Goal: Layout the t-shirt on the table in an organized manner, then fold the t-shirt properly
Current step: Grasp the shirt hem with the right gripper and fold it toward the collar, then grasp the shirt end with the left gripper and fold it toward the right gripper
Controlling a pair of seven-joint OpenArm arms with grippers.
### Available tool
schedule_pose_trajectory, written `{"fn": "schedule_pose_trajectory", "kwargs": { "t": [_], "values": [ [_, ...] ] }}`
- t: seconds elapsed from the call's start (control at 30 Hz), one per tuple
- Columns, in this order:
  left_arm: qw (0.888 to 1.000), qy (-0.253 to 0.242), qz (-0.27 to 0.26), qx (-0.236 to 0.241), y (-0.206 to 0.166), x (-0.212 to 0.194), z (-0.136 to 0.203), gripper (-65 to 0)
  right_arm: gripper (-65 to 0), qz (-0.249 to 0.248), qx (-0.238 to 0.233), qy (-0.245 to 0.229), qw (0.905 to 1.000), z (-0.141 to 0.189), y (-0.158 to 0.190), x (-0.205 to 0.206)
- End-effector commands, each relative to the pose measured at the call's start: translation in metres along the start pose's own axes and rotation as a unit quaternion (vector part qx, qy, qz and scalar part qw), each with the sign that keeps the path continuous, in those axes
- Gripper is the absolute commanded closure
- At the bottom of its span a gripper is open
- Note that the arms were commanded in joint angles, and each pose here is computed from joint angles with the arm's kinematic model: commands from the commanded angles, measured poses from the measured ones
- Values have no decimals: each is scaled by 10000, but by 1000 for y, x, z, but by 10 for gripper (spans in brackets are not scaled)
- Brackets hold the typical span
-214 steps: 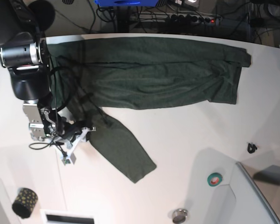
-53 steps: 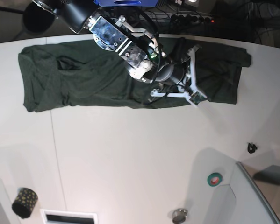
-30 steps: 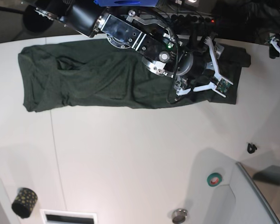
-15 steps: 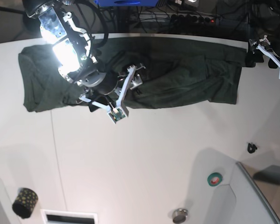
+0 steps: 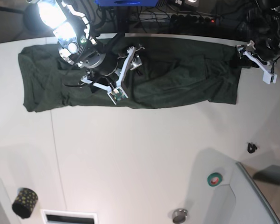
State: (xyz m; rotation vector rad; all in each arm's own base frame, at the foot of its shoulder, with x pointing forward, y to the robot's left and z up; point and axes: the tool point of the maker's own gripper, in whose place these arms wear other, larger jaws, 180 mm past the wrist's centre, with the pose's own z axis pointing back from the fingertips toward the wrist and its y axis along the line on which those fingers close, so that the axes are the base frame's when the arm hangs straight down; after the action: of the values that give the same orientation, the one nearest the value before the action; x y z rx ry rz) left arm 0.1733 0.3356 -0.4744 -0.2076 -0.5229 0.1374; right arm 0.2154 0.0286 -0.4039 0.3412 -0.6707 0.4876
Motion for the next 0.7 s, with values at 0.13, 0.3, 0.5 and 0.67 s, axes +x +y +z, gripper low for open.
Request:
{"fn": "schedule_pose_trajectory", "kwargs": {
  "t": [0.13, 0.3, 0.5, 0.67],
  "values": [
    [9998, 201, 29, -39, 3, -16, -6, -574, -432, -29, 54, -200, 9998, 3, 4, 9],
    [9997, 228, 64, -36, 3, -19, -5, -573, -432, -26, 60, -192, 9998, 3, 4, 8],
    [9987, 247, 327, 293, 30, -25, 16, -574, -432, 42, 30, -150, 9999, 3, 0, 5],
    [9987, 327, 160, 350, 28, -18, 23, -576, -432, 49, 43, -168, 9998, 3, 1, 7]
  ]
}}
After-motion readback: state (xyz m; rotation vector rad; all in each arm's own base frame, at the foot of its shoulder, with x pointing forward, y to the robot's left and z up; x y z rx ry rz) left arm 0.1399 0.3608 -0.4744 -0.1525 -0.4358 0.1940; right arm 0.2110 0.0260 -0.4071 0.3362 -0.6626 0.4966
